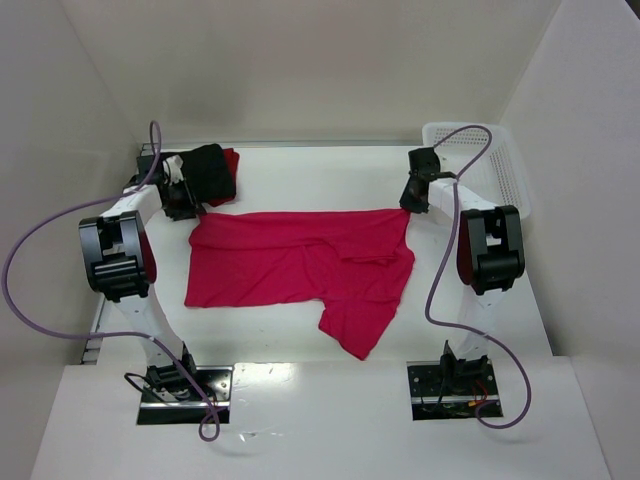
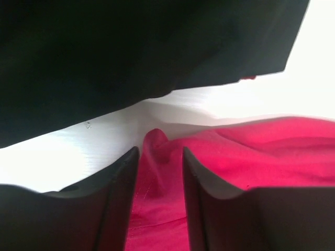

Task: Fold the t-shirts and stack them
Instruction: Fold the flattened tshirt in 1/3 of the way

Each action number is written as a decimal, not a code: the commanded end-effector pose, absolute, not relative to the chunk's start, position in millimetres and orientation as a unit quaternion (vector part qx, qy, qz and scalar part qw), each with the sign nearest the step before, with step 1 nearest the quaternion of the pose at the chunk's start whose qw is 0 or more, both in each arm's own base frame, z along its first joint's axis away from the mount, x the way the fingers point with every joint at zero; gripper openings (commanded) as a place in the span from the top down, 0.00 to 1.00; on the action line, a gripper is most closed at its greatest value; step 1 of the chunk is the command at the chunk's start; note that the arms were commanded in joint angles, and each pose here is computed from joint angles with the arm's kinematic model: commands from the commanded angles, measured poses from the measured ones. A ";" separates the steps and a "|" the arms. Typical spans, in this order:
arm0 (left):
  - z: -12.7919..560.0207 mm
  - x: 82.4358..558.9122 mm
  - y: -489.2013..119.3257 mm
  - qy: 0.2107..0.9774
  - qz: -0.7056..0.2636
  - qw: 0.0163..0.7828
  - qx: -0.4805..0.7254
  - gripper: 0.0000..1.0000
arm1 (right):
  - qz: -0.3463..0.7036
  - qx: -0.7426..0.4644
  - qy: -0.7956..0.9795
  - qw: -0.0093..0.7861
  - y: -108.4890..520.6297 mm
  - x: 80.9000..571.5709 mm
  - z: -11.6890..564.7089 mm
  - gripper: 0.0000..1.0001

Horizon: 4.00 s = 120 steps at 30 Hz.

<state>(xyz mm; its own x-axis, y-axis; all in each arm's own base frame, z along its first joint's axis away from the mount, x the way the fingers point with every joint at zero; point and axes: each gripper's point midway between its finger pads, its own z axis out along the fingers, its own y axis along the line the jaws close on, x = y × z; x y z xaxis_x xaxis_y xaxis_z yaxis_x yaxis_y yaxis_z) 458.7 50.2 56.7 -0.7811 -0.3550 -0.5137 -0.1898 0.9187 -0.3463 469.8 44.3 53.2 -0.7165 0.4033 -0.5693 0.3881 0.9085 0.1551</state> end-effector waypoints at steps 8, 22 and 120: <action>121.8 464.9 57.5 0.913 -0.120 0.370 -0.119 0.37 | 0.121 0.167 0.897 0.391 73.2 474.4 135.9 0.07; 130.9 447.9 8.5 0.919 -0.136 0.365 -0.064 0.36 | 0.197 0.082 0.903 0.374 121.9 451.5 136.6 0.08; 49.2 482.5 67.6 0.908 -0.019 0.343 -0.239 0.80 | 0.060 0.081 0.972 0.212 130.4 358.1 19.6 0.84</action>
<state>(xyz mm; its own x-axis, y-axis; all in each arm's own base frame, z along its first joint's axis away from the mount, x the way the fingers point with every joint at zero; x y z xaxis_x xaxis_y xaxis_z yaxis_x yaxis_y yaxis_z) 461.1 50.2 23.4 -0.7313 -0.4326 -0.5273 -0.3857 0.8999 -0.2034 370.4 138.2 16.3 -0.8898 0.2093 -0.4055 0.1401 0.9710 0.1938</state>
